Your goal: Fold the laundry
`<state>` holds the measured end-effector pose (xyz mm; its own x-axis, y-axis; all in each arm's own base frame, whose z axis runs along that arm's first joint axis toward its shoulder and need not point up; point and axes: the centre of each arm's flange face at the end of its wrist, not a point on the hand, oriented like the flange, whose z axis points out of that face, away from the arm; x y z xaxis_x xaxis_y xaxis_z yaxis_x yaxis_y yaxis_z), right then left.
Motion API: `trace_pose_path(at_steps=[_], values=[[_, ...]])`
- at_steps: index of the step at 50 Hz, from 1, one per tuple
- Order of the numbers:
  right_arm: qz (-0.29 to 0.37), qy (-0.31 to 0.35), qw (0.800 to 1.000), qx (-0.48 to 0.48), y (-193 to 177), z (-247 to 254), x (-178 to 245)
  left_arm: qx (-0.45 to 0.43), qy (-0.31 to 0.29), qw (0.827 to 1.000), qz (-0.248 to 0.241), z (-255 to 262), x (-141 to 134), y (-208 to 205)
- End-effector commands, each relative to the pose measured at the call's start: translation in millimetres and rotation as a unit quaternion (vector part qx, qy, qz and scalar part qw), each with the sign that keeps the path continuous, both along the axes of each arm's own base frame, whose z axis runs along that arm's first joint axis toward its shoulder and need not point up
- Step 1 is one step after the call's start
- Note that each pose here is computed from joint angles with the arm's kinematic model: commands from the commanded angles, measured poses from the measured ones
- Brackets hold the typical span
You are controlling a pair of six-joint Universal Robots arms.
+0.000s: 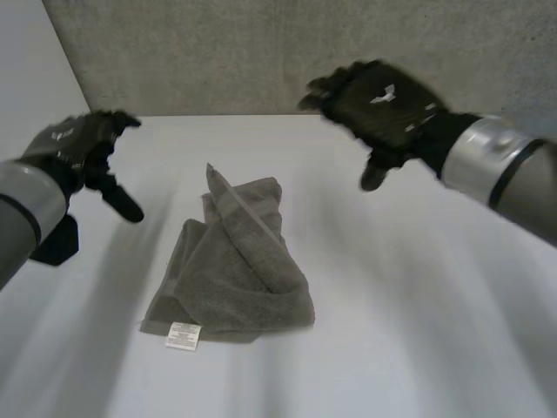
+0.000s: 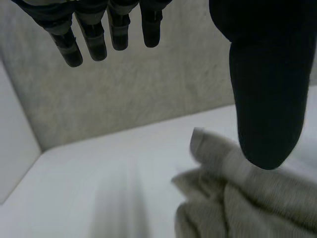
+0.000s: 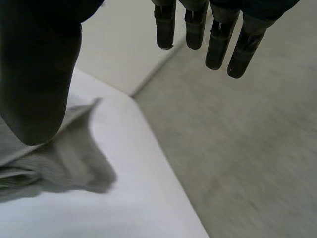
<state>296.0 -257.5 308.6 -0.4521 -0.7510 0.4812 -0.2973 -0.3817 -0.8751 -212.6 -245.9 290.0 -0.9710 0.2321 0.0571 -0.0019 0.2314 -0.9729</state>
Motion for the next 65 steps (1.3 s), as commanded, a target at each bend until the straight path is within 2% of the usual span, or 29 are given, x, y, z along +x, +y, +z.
trace_pose_path(at_steps=[1,8,10,17,21,25,28,30,31,33,34,36,37,38,40,43,44,47,55,65], values=[[0.102,0.043,0.994,-0.008,17,-42,57,0.041,-0.011,0.999,0.013,-53,10,9],[0.154,0.103,0.981,-0.063,25,-90,90,0.066,-0.021,0.998,0.007,-95,10,17],[0.178,0.132,0.970,-0.101,31,-111,104,0.098,-0.030,0.995,0.002,-117,9,21],[0.201,0.176,0.953,-0.145,32,-153,120,0.126,-0.039,0.991,-0.003,-135,8,25],[0.163,0.215,0.946,-0.179,16,-171,123,0.132,-0.041,0.990,-0.003,-139,8,24],[0.137,0.222,0.943,-0.207,6,-168,125,0.130,-0.040,0.991,-0.005,-138,7,24],[0.106,0.198,0.946,-0.233,-6,-151,128,0.122,-0.038,0.992,-0.006,-136,6,23],[0.071,0.138,0.959,-0.237,-14,-115,127,0.116,-0.036,0.993,-0.009,-135,4,22],[0.071,0.138,0.959,-0.237,-14,-114,127,0.113,-0.035,0.993,-0.013,-134,2,23],[0.018,0.065,0.976,-0.208,-29,-75,116,0.110,-0.035,0.993,-0.016,-132,0,24],[0.018,0.065,0.976,-0.208,-29,-75,116,0.106,-0.035,0.993,-0.022,-131,-3,26],[-0.047,0.003,0.986,-0.160,-49,-48,94,0.101,-0.034,0.994,-0.029,-128,-7,28],[-0.047,0.003,0.986,-0.159,-49,-48,94,0.101,-0.034,0.994,-0.029,-128,-7,28],[-0.075,-0.011,0.988,-0.135,-55,-42,84,0.096,-0.033,0.994,-0.037,-126,-11,29],[-0.097,-0.008,0.989,-0.115,-57,-42,75,0.092,-0.032,0.994,-0.043,-125,-14,31],[-0.159,0.066,0.984,-0.048,-62,-61,39,0.077,-0.030,0.995,-0.061,-121,-24,34],[-0.159,0.067,0.984,-0.048,-62,-61,39,0.077,-0.030,0.995,-0.062,-121,-24,34],[-0.216,0.119,0.969,0.018,-67,-80,-6,0.062,-0.027,0.995,-0.076,-120,-32,35],[-0.250,0.134,0.957,0.063,-43,-92,-53,0.036,-0.019,0.994,-0.105,-117,-50,38],[-0.286,0.110,0.948,0.082,-17,-81,-118,0.046,-0.026,0.989,-0.140,-125,-66,54]])
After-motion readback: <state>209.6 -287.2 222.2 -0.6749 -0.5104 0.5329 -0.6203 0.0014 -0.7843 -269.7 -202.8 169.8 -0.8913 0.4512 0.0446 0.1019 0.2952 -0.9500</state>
